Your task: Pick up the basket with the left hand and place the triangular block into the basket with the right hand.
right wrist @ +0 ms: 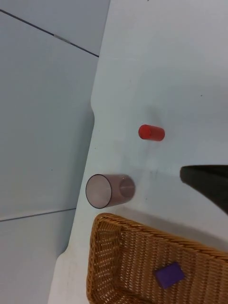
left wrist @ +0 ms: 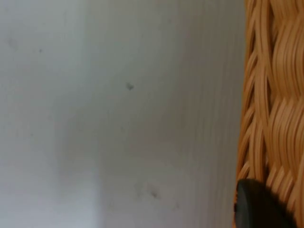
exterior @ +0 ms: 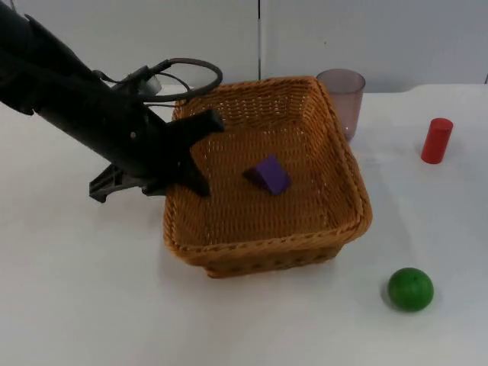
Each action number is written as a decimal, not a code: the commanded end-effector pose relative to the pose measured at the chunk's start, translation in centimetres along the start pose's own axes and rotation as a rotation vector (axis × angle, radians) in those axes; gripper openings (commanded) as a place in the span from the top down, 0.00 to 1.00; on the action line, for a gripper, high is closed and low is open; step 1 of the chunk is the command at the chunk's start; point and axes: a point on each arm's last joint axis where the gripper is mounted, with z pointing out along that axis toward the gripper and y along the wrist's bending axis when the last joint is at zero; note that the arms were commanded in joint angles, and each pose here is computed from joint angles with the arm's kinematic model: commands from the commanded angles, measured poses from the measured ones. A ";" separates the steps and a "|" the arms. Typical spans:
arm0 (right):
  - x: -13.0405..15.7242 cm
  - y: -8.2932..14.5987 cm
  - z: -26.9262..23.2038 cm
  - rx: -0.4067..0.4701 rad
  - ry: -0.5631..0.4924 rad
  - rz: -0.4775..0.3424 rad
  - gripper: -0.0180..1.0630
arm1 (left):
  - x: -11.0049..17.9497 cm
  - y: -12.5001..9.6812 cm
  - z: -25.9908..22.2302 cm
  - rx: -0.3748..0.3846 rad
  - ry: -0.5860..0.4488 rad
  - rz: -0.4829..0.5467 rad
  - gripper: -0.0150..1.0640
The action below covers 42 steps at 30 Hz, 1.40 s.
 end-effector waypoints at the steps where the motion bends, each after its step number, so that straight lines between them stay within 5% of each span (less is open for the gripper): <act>1: -0.1 -0.1 -0.3 0.005 -0.010 0.006 0.02 | -0.3 -0.3 -0.2 0.022 -0.028 -0.017 0.99; 24: -0.3 -0.1 -0.3 0.004 -0.026 0.009 0.02 | 1.0 1.5 1.7 -0.044 0.075 0.039 0.95; 28: -0.3 -0.1 -0.3 0.004 -0.032 0.009 0.02 | 1.1 1.5 1.7 -0.043 0.078 0.040 0.57; 29: -0.3 -0.1 -0.3 0.004 -0.032 0.009 0.02 | 1.1 1.5 1.7 -0.043 0.078 0.040 0.57; 32: -0.3 -0.1 -0.3 0.004 -0.032 0.009 0.02 | 1.1 1.4 1.7 -0.039 0.083 0.012 0.07; 33: -0.3 -0.1 -0.3 0.004 -0.032 0.009 0.02 | 1.2 1.4 1.6 -0.035 0.094 0.015 0.02; 42: -0.3 -0.1 -0.3 0.001 -0.032 0.012 0.02 | 1.1 -0.3 -0.7 0.003 0.101 0.079 0.02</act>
